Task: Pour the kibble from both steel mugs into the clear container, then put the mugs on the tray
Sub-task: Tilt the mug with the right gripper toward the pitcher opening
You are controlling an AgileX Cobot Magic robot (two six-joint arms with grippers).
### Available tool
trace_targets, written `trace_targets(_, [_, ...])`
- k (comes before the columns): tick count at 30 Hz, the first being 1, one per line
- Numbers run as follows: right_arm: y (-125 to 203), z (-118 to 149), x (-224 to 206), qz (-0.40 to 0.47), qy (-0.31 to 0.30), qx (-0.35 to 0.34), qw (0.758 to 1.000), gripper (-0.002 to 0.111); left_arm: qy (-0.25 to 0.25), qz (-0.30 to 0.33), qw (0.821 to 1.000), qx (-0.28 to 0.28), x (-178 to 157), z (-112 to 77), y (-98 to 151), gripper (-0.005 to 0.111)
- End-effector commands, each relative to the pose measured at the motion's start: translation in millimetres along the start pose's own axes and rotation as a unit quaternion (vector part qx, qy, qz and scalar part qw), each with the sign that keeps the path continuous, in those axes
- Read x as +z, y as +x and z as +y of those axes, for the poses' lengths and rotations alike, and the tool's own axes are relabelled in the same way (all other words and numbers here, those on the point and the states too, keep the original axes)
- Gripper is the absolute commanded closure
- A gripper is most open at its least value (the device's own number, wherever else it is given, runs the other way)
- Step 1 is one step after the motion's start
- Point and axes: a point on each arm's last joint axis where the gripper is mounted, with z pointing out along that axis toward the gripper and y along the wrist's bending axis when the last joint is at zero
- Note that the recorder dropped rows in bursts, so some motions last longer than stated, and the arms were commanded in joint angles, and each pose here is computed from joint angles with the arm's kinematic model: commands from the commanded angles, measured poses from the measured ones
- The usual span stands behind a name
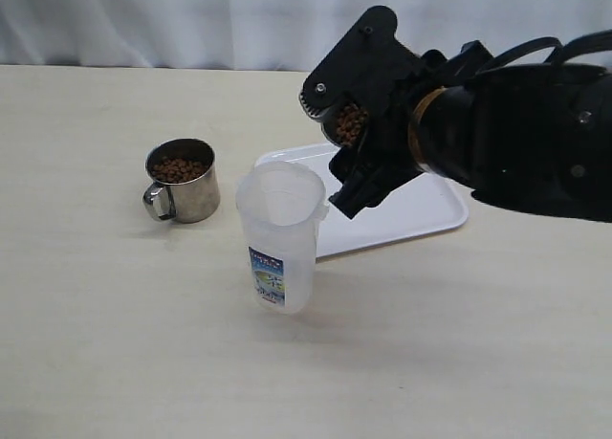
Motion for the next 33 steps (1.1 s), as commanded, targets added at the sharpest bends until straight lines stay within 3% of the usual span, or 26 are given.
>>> trace_targets(1, [-3.0, -1.3, -0.7, -0.004, 0.005, -0.021, 1.0, 0.104, 0.004, -0.002, 1.0, -0.003, 0.3, -0.5, 0.5, 0.107])
trace_targets(9, [-6.0, 10.0, -2.7, 0.003, 0.03, -0.085, 0.996, 0.104, 0.004, -0.002, 1.0, -0.003, 0.3, -0.5, 0.5, 0.107])
trace_targets(33, [-16.0, 13.7, 8.6, 0.005, 0.048, -0.136, 0.99, 0.104, 0.004, 0.001, 1.0, -0.003, 0.3, -0.5, 1.1, 0.107])
